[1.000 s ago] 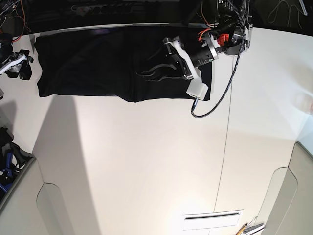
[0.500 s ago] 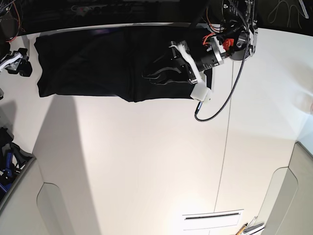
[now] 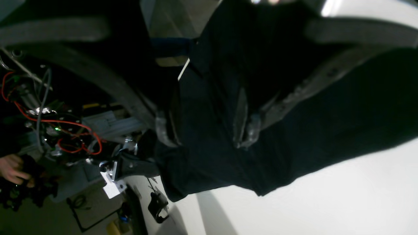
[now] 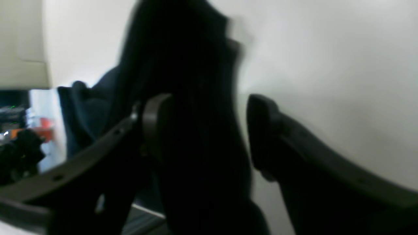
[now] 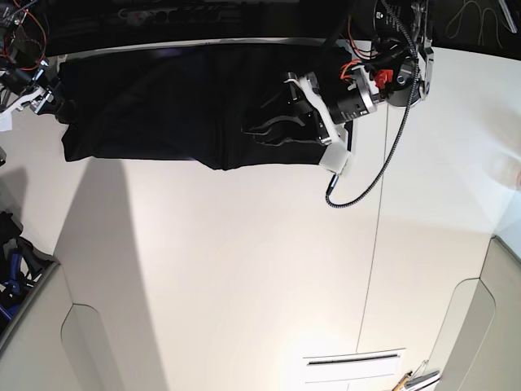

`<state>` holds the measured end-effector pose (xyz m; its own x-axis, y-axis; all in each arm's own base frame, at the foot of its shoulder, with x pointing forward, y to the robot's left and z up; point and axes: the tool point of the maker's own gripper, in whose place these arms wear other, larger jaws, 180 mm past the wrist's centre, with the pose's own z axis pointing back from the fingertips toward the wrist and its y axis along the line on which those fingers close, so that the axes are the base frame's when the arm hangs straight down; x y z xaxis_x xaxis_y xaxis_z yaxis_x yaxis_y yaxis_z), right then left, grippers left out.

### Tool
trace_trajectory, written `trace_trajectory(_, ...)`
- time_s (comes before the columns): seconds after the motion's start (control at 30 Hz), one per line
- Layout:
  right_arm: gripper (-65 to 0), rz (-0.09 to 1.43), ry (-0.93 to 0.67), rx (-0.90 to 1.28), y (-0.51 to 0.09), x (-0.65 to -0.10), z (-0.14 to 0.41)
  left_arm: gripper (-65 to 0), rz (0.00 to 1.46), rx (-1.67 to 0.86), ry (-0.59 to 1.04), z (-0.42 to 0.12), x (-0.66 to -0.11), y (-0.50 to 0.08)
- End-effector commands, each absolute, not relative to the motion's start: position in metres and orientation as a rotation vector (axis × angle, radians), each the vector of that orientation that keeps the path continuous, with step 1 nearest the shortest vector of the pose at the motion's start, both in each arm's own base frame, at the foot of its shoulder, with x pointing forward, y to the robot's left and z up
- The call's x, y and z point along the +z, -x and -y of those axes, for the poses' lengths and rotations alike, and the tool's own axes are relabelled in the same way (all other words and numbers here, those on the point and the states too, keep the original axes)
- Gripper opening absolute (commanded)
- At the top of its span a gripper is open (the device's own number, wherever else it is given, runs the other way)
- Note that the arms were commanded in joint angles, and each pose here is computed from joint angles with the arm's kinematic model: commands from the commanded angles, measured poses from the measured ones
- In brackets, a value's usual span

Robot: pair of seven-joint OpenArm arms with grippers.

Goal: Fold the T-shirt properly
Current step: 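Release the left gripper and grasp the folded bundle with the right gripper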

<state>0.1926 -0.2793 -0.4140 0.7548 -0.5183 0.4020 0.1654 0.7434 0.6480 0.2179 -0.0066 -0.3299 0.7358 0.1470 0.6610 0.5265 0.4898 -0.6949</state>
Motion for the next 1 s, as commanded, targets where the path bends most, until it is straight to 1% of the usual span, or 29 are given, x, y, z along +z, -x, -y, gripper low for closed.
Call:
trace_trajectory(0.0,-30.1,0.597,-0.617,-0.368,-0.194,-0.412,0.280,-36.0,0.781,-0.266,1.079,0.007,-0.317,-0.223)
trace_trajectory(0.2,-30.1,0.529,-0.677,-0.282,-0.198,-0.421,0.245,-36.0,0.782,-0.266,1.080,0.007,-0.317,-0.223)
trace_trajectory(0.27,-31.5,0.520,-0.688,-0.263,-0.200,-0.421,0.238,-36.0,0.786,-0.266,1.080,0.007,-0.316,-0.224)
trace_trajectory(0.3,-33.3,0.518,-0.691,-0.256,-0.202,-0.421,0.236,-36.0,0.792,-0.263,1.075,0.005,-0.316,-0.226)
trace_trajectory(0.37,-40.1,0.518,-0.695,-0.250,-0.204,-0.420,0.235,-36.1,0.802,-0.252,1.061,-0.001,-0.316,-0.229)
trace_trajectory(0.4,-45.8,0.520,-0.694,-0.249,-0.205,-0.419,0.235,-36.2,0.803,-0.246,1.049,-0.005,-0.317,-0.230)
trace_trajectory(0.47,-61.3,0.518,-0.692,-0.244,-0.207,-0.419,0.235,-36.8,0.810,-0.229,1.018,-0.018,-0.319,-0.234)
trace_trajectory(0.5,-65.0,0.518,-0.695,-0.239,-0.209,-0.417,0.235,-38.1,0.813,-0.223,0.998,-0.026,-0.321,-0.235)
trace_trajectory(0.53,-65.0,0.520,-0.697,-0.231,-0.213,-0.415,0.234,-40.8,0.809,-0.220,0.972,-0.035,-0.323,-0.236)
trace_trajectory(0.73,-65.0,0.574,-0.711,-0.184,-0.233,-0.397,0.229,-64.6,0.740,-0.159,0.794,-0.101,-0.349,-0.220)
trace_trajectory(0.87,-65.0,0.622,-0.774,-0.094,-0.239,-0.369,0.201,-65.0,0.679,-0.115,0.646,-0.136,-0.378,-0.202)
trace_trajectory(0.97,-65.0,0.689,-0.838,-0.016,-0.243,-0.342,0.167,-65.0,0.633,-0.092,0.588,-0.149,-0.398,-0.193)
